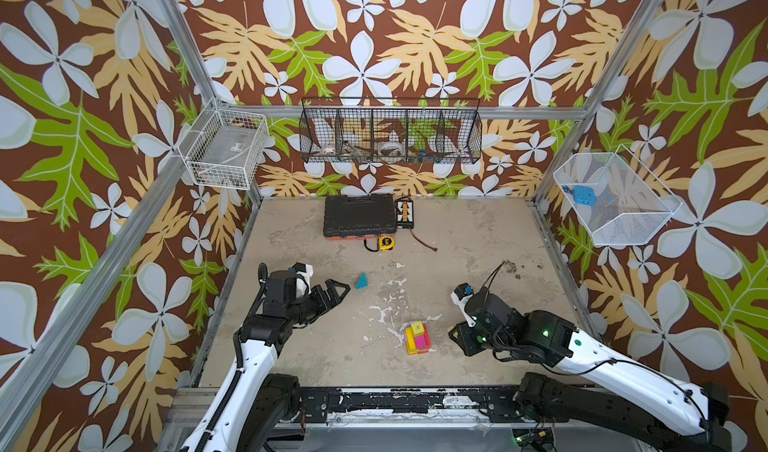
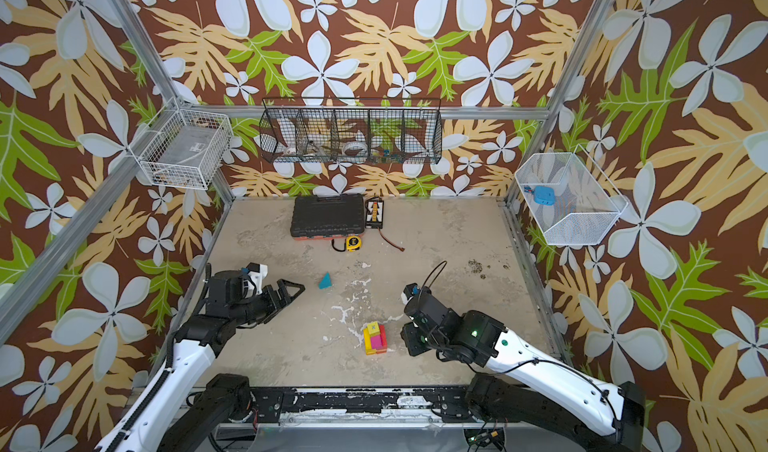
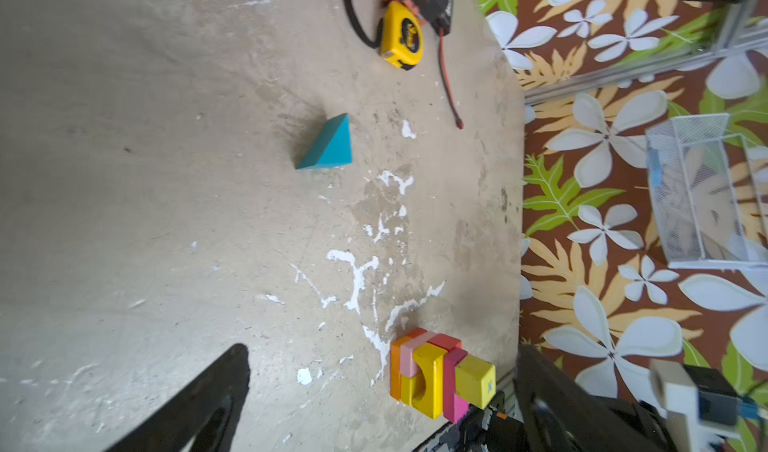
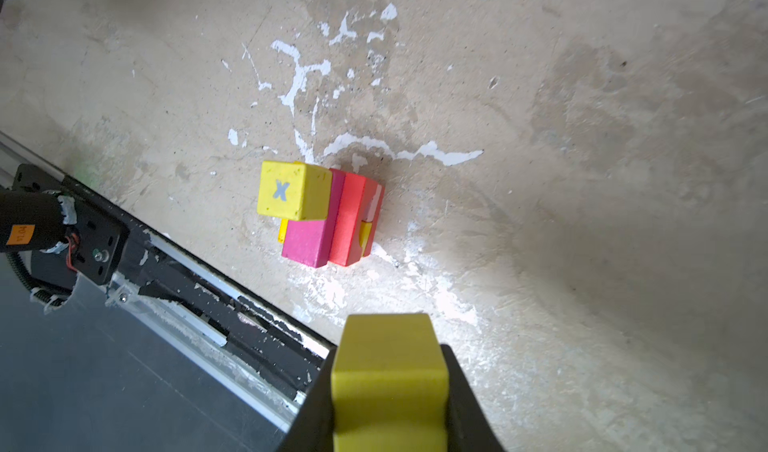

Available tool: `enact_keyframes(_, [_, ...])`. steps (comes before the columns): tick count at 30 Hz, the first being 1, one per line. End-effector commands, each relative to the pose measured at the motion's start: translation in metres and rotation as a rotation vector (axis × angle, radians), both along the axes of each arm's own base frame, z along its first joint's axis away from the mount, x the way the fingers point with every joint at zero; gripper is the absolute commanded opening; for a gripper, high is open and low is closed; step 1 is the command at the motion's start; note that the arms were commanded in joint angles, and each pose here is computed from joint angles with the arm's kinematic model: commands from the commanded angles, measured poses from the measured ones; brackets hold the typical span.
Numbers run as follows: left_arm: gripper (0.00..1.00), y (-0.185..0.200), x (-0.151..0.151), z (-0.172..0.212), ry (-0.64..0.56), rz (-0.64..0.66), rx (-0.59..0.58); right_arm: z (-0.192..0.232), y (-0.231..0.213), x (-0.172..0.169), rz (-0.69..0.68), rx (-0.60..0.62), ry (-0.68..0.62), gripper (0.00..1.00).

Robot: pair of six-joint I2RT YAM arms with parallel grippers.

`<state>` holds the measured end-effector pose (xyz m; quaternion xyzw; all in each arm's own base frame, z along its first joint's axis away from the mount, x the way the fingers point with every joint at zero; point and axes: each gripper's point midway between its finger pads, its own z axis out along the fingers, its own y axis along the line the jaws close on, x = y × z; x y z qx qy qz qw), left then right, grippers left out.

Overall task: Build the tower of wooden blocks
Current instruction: 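Lower the plain yellow cube beside the yellow X cube with the right gripper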

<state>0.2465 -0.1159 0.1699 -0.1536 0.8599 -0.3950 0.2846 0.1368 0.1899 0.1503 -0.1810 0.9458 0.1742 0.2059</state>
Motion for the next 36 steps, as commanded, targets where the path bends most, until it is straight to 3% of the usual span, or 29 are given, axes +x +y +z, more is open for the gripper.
enact_keyframes(1, [1.0, -0.004, -0.001, 0.028, -0.093, -0.039, -0.004, -0.004, 0.01, -0.007, 0.0, 0.007, 0.027, 0.22])
enact_keyframes(5, [1.0, 0.002, -0.009, 0.052, -0.166, -0.009, 0.003, -0.003, 0.02, -0.013, 0.006, -0.002, 0.026, 0.22])
enact_keyframes(9, [1.0, 0.018, -0.013, 0.064, -0.272, 0.034, 0.125, -0.011, 0.03, -0.018, 0.018, -0.004, 0.05, 0.21])
enact_keyframes(15, [1.0, -0.01, -0.029, 0.059, -0.286, -0.107, -0.023, -0.015, 0.042, -0.02, 0.011, -0.045, 0.055, 0.2])
enact_keyframes(36, [1.0, -0.007, -0.029, 0.061, -0.299, -0.096, 0.001, -0.035, 0.071, -0.01, -0.046, -0.167, 0.068, 0.26])
